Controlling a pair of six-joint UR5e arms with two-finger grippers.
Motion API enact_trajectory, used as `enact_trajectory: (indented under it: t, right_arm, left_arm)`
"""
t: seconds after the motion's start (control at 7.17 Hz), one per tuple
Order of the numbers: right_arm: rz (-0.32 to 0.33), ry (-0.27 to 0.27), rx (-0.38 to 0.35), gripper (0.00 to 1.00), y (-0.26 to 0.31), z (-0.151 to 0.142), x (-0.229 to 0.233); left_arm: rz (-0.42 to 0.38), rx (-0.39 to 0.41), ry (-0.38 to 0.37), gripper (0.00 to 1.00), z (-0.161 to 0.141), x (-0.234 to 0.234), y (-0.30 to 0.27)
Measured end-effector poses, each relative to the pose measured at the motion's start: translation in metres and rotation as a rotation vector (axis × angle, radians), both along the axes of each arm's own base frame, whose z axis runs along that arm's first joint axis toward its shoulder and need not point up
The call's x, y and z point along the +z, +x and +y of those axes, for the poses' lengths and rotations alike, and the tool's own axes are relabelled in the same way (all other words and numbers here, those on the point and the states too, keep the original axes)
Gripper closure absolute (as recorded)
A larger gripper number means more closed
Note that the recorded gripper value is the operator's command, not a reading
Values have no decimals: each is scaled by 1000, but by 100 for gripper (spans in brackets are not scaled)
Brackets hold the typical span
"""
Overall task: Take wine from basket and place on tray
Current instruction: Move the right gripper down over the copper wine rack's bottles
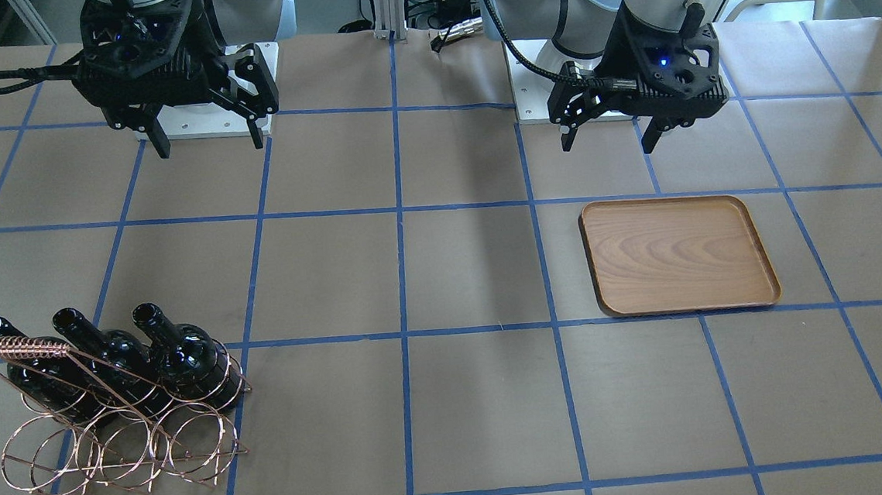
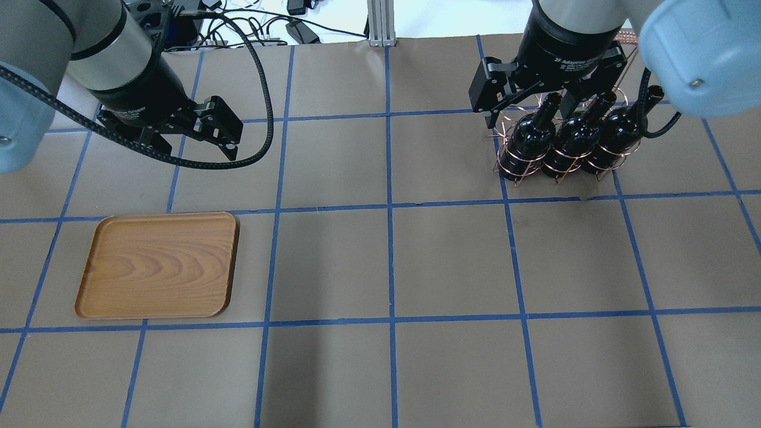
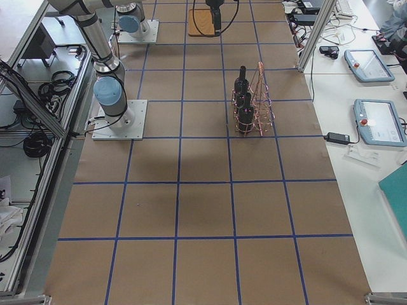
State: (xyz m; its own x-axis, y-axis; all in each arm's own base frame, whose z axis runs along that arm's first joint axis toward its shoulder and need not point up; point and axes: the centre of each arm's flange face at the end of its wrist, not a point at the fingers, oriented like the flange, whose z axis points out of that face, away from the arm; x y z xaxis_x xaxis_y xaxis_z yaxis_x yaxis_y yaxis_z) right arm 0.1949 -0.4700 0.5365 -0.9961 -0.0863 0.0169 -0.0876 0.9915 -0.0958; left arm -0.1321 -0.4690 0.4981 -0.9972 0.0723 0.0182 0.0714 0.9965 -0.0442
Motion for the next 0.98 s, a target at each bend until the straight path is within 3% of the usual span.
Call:
enact_trajectory:
  t: [0.98]
  right_arm:
    - [1, 2, -6, 0, -3, -8, -4]
  left_arm:
    - [-12, -2, 21, 0, 4, -10, 2]
